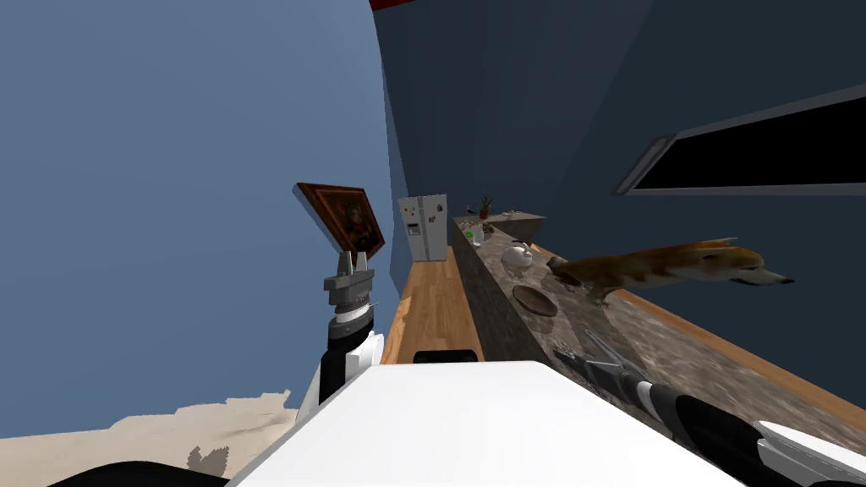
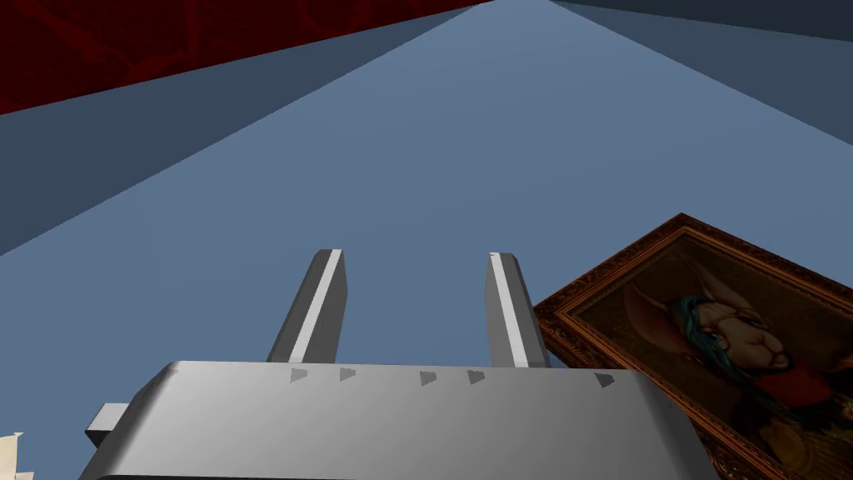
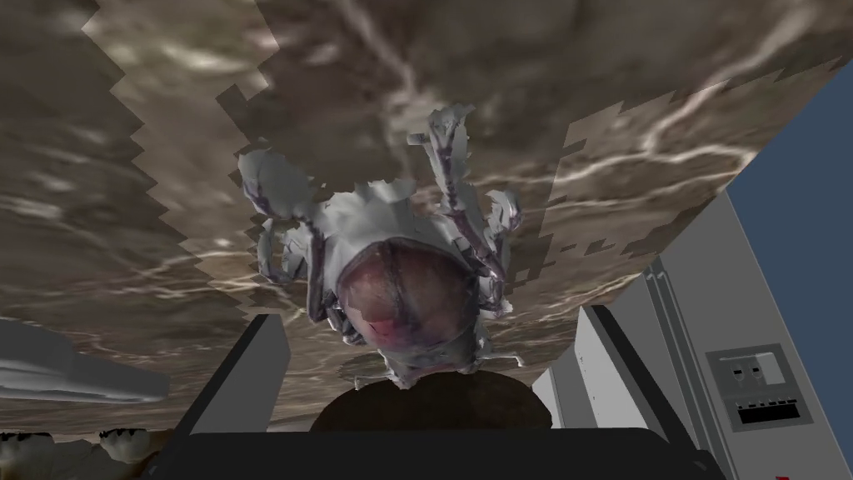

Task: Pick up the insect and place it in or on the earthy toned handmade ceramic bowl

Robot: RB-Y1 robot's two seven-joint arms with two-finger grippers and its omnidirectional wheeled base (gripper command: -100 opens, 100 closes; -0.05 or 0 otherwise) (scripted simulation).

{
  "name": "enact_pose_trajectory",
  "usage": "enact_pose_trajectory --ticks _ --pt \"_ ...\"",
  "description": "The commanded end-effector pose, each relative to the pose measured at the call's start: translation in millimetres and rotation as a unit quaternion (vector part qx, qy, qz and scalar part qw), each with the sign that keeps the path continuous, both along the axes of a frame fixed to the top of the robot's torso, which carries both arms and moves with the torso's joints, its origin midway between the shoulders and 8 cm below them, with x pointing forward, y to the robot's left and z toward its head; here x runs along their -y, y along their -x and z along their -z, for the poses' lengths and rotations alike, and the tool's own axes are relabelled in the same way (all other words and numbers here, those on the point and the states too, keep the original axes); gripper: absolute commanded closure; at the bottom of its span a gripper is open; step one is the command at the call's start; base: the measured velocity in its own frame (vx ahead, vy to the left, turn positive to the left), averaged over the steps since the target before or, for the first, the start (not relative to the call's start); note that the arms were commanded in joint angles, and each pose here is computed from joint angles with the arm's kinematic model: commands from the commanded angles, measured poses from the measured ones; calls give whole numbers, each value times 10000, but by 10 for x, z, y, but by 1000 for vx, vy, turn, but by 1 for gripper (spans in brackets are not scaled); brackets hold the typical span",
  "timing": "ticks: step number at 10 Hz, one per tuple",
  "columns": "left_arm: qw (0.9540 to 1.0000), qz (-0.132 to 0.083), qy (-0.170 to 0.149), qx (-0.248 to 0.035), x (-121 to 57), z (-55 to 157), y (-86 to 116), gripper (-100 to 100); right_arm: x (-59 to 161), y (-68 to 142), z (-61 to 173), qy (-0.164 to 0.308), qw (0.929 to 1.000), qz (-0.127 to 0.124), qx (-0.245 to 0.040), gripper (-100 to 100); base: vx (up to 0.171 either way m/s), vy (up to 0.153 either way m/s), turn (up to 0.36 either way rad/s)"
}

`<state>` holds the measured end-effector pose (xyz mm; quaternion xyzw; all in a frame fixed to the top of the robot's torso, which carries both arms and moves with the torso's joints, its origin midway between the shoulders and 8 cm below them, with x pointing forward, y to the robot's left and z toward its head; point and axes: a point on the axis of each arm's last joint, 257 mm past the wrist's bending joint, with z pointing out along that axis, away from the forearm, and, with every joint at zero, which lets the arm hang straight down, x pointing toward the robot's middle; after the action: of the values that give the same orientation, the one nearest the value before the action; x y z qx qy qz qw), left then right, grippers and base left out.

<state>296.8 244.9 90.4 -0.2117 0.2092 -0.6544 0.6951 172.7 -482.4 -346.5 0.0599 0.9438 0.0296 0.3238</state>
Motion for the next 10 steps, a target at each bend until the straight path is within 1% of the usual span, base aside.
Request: enact_pose_trajectory --ticks 1,2,3,7,8,9,10 --pt "10000 0 0 0 0 0 0 0 132 -15 13 -18 9998 222 6 -100 -123 55 300" --pt "10000 0 0 0 0 0 0 0 87 -10 8 -1 9999 133 2 -100 -52 20 59" --pt "10000 -1 -1 -1 -1 1 0 0 95 -13 7 -6 9999 152 3 100 -9 4 -16" --pt "10000 -1 -1 -1 -1 1 0 0 97 -12 7 -3 9999 152 3 100 0 0 0" --pt "10000 -1 -1 -1 -1 1 0 0 97 -12 7 -3 9999 152 3 0 0 0 0" --pt "10000 -1 -1 -1 -1 1 0 0 -33 2 -18 -10 10000 -43 -5 100 89 -68 -325" --pt "10000 -2 -2 -2 -1 1 1 0 -117 11 -35 -7 9998 -176 -8 100 147 -91 -466"
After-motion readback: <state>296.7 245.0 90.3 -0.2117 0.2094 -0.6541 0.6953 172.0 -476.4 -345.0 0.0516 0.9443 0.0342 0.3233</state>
